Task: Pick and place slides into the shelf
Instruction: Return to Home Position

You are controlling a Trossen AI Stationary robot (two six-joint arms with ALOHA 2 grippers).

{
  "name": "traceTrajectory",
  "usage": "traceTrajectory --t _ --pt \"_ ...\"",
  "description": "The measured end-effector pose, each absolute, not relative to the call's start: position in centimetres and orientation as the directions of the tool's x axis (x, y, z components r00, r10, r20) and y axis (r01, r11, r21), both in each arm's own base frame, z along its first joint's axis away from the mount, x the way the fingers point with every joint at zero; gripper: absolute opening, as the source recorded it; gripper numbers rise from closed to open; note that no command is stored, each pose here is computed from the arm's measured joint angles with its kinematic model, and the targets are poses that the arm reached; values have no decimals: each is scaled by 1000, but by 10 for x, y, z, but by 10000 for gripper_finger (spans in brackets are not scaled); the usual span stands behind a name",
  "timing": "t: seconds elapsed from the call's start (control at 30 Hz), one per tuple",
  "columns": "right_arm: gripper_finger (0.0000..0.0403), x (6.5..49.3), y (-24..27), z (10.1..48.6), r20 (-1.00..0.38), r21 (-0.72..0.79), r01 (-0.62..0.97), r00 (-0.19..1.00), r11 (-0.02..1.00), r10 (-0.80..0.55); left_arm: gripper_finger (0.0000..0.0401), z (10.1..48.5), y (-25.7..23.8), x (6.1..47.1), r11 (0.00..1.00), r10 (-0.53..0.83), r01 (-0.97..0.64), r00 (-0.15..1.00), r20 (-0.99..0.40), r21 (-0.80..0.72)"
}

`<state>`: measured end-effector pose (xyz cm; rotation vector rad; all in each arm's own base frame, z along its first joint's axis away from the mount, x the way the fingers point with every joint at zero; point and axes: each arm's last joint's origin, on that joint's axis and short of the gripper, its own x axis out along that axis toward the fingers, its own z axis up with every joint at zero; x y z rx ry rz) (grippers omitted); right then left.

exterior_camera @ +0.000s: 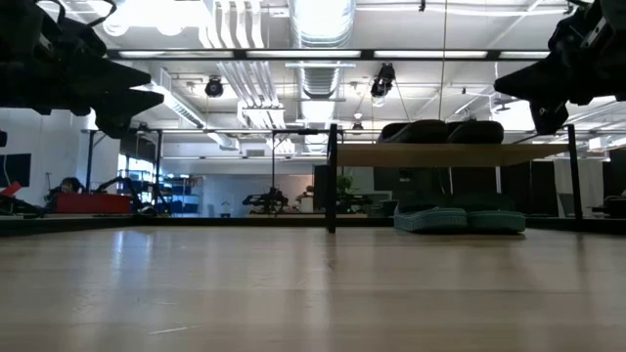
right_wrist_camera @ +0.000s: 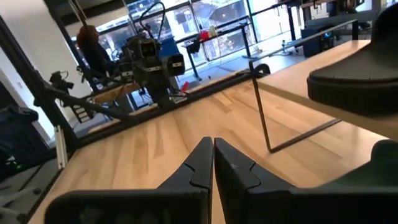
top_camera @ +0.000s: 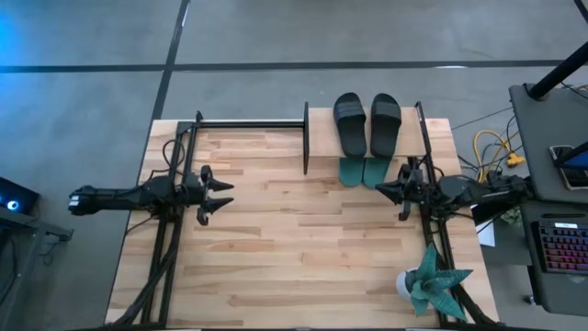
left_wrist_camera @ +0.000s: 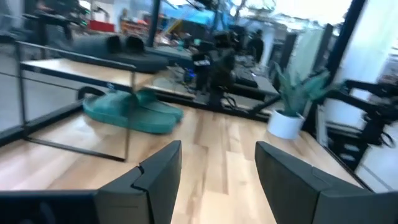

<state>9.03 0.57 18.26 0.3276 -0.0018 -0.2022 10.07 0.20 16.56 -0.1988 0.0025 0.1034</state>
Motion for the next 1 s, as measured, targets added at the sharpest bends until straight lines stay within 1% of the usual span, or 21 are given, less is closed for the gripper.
traceTrajectory --t 0.23,0.37,0.43,0.67,1.0 --pt "9 91 6 178 -38 266 201 979 943 -198 191 164 -2 101 981 -43 36 999 -29 -190" --pt "9 91 6 178 -40 233 204 979 951 -200 191 164 -3 101 987 -82 78 996 -25 -143" --pt "9 91 6 177 -49 227 203 979 952 -197 191 164 -3 101 990 -84 81 996 -25 -120" --pt "9 91 8 177 -46 177 137 990 975 -131 191 161 -3 102 989 -85 77 995 -56 -126" --pt "9 91 8 177 -42 116 132 991 984 -128 191 158 -3 105 985 -86 70 992 -94 -156"
